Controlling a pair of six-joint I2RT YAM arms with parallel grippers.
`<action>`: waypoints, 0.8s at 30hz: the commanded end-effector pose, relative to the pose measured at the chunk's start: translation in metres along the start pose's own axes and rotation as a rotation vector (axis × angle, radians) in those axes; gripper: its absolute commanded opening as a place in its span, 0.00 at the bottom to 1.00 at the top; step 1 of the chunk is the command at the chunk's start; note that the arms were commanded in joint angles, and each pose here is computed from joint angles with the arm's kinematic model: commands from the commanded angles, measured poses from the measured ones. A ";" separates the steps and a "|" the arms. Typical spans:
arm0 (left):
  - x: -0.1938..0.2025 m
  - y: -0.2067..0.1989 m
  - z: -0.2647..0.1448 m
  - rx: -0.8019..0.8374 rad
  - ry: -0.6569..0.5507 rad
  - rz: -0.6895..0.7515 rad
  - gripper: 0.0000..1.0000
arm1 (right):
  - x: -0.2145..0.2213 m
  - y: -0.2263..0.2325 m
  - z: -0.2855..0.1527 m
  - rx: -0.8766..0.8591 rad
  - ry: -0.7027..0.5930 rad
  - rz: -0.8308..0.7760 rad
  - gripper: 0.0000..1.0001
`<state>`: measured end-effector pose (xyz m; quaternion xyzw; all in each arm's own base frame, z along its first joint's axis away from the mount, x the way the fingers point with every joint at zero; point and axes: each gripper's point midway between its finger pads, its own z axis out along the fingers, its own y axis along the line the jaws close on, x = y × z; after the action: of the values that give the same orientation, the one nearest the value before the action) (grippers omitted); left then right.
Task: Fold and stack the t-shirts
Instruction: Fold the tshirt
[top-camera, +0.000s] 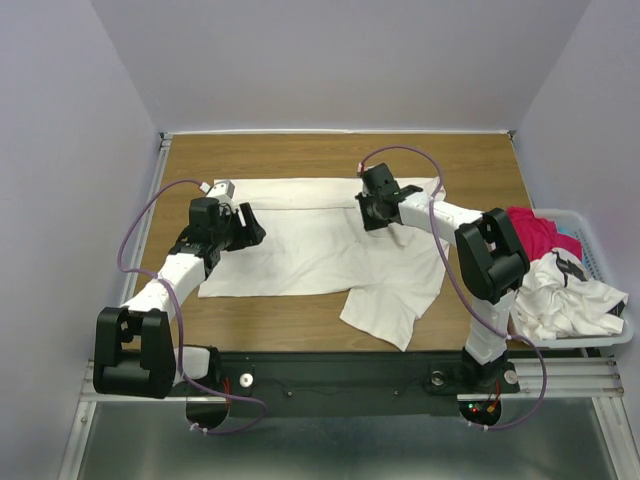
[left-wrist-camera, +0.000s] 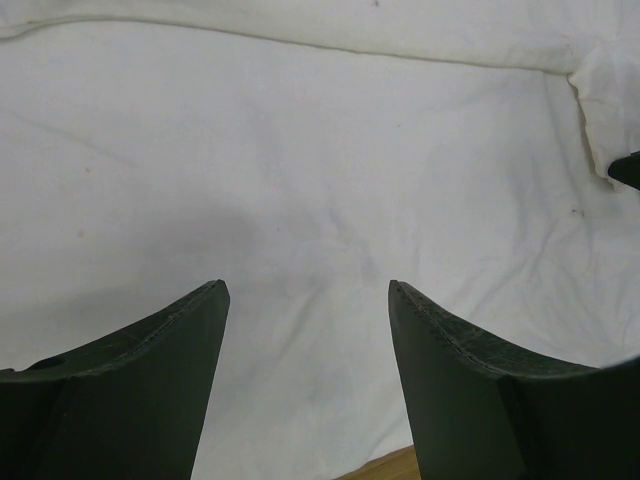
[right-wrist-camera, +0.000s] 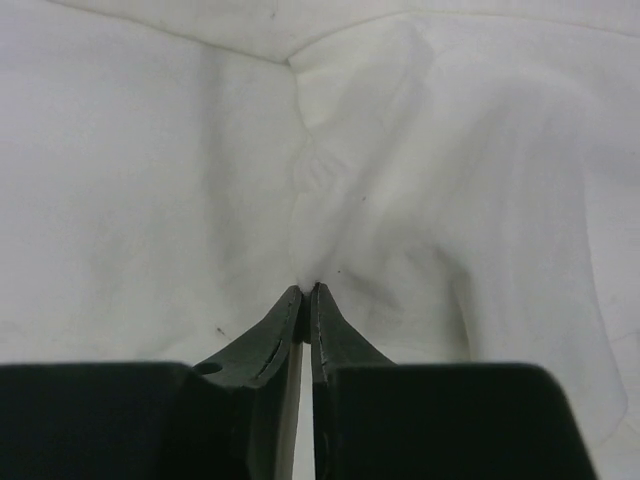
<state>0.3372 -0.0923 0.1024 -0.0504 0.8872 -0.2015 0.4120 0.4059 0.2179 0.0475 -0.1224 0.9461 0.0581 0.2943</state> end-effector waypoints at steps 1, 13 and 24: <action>-0.004 -0.002 0.000 0.006 -0.024 0.023 0.76 | -0.034 0.012 -0.018 -0.029 -0.090 0.029 0.08; -0.003 -0.003 0.002 0.014 -0.013 0.018 0.76 | -0.021 0.052 -0.017 -0.227 -0.003 0.168 0.10; -0.003 -0.004 0.000 0.015 -0.019 0.015 0.76 | -0.045 0.041 -0.023 -0.166 -0.070 0.225 0.46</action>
<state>0.3370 -0.0924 0.0995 -0.0509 0.8892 -0.2011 0.4079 0.4053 0.2653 0.0700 -0.0465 0.9447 0.1819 0.2690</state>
